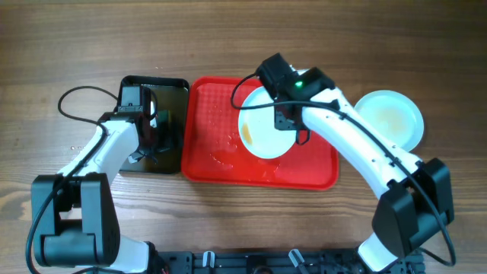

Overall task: Clean dirty plates on tray and stack at the side
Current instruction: 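Lift the last plate with the right gripper off the red tray, then carry the plate right and lower it onto the plate stack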

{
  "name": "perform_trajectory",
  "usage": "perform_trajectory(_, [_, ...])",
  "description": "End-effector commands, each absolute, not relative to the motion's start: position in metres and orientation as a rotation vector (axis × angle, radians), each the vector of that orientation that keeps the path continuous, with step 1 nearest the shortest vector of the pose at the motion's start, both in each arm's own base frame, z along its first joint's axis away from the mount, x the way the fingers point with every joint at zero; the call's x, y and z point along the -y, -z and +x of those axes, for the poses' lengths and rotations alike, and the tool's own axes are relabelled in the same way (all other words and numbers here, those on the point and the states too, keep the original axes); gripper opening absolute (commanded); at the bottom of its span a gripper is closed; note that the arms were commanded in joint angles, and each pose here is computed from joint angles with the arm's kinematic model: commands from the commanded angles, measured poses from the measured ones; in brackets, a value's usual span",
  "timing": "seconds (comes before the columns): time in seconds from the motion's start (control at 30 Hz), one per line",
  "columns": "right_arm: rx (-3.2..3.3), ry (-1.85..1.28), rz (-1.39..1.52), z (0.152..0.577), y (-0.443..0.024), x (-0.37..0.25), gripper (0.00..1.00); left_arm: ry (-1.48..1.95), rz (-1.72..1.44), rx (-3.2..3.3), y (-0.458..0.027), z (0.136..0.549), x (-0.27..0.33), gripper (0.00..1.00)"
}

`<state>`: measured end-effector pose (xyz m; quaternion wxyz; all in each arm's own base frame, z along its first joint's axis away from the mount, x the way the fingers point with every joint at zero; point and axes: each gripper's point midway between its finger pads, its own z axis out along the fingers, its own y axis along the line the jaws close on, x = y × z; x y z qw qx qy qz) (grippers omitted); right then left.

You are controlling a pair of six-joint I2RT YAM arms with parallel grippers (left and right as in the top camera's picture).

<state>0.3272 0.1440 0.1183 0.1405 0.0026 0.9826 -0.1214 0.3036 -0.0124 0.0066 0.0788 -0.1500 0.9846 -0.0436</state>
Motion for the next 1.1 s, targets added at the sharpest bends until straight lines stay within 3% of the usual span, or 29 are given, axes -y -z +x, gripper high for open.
perform_trajectory(0.0, [-2.715, 0.501, 0.039, 0.331, -0.131, -0.139, 0.04, 0.182, -0.45, -2.93, -0.013, 0.306, 0.018, 1.0])
perform_trajectory(0.63, [-2.162, 0.806, -0.167, 0.332, -0.217, -0.167, 0.04, 0.182, -0.45, -2.93, -0.013, 0.306, 0.018, 1.0])
perform_trajectory(1.07, [-2.081, 0.886, -0.225, 0.333, -0.231, -0.167, 0.04, 0.182, -0.449, -2.93, -0.013, 0.306, 0.018, 1.0])
